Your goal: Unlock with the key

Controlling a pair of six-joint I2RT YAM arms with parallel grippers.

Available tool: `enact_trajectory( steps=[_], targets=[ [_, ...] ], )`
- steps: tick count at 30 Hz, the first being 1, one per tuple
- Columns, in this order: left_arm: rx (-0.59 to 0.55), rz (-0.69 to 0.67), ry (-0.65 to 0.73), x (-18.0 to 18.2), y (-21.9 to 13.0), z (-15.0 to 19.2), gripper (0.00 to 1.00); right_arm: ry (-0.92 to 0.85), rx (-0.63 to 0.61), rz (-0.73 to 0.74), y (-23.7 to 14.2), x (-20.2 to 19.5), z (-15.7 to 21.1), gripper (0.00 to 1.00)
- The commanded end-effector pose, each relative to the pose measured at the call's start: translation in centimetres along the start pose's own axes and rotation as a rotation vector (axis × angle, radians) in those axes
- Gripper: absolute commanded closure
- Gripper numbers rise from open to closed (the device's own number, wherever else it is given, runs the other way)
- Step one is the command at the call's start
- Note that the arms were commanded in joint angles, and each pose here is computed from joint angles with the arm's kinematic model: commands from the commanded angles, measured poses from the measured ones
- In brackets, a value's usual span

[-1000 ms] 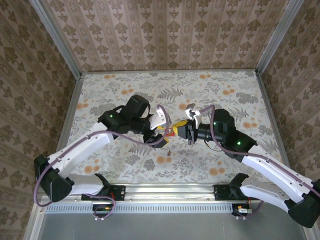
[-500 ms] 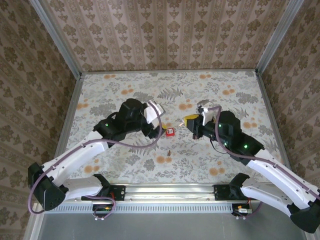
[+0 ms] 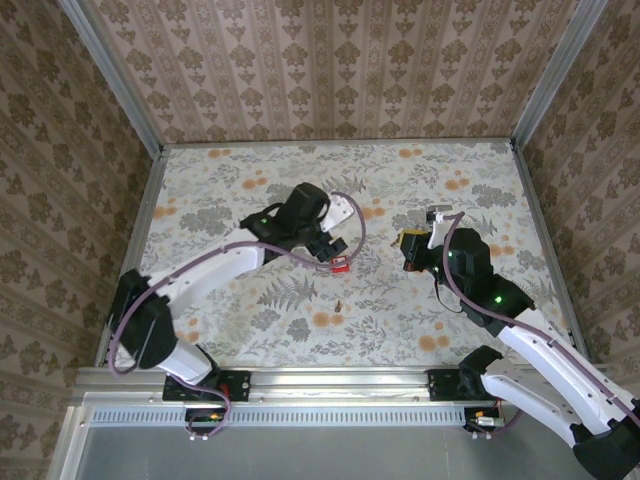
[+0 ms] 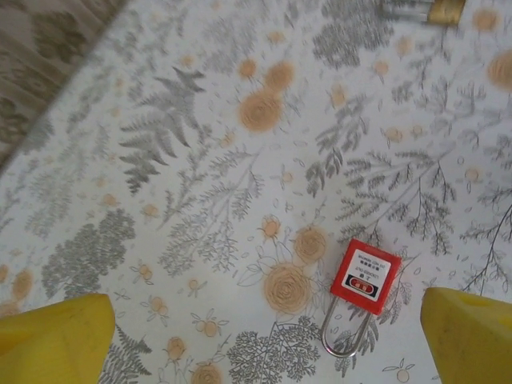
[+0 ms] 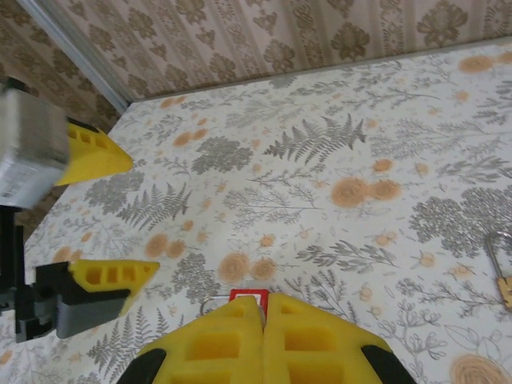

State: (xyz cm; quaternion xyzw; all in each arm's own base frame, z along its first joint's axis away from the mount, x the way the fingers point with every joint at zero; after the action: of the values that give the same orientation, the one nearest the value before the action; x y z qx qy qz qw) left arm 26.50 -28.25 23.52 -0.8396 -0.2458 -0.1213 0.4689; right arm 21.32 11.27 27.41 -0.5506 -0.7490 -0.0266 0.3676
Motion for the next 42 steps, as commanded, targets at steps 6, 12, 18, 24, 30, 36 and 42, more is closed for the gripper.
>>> enact_trajectory(
  steps=[6,12,18,24,30,36,42],
  targets=[
    [0.296,0.418,0.114,-4.7,5.5,2.4,0.28,0.041,0.042,0.021,-0.2,-1.4,0.7,1.00],
    [0.308,0.565,0.124,-6.0,7.7,2.2,0.26,0.041,0.041,0.015,-1.0,-1.8,0.9,1.00],
    [0.347,0.648,0.111,-5.1,9.7,1.9,0.25,0.036,0.040,0.006,-1.4,-1.9,1.0,1.00],
    [0.403,0.688,0.102,-5.1,11.5,2.6,0.27,0.024,0.025,0.009,-1.7,-2.0,0.6,1.00],
    [0.446,0.669,0.100,-5.0,12.4,3.5,0.28,0.028,0.034,0.005,-1.5,-2.1,0.8,1.00],
    [0.488,0.672,0.103,-6.1,12.4,4.0,0.31,0.027,0.030,0.004,-1.5,-2.1,0.7,1.00],
    [0.501,0.662,0.086,-6.3,11.5,3.8,0.29,0.032,0.031,0.004,-1.4,-2.2,0.7,1.00]
  ],
)
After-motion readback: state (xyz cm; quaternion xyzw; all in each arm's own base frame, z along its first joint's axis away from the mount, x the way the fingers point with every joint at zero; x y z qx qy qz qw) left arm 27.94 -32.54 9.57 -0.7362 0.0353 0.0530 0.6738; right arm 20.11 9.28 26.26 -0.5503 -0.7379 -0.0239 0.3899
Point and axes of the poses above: each hand's point on the last joint's axis, 136 mm out from that joint toward the fingers, its own y axis out along the fingers, its own x axis along the line the jaws close on, z = x × y, the point moved 7 cm from there along -y, back along the fingers, and after that the axes turned 15 degrees about y, right-handed, at the moved point
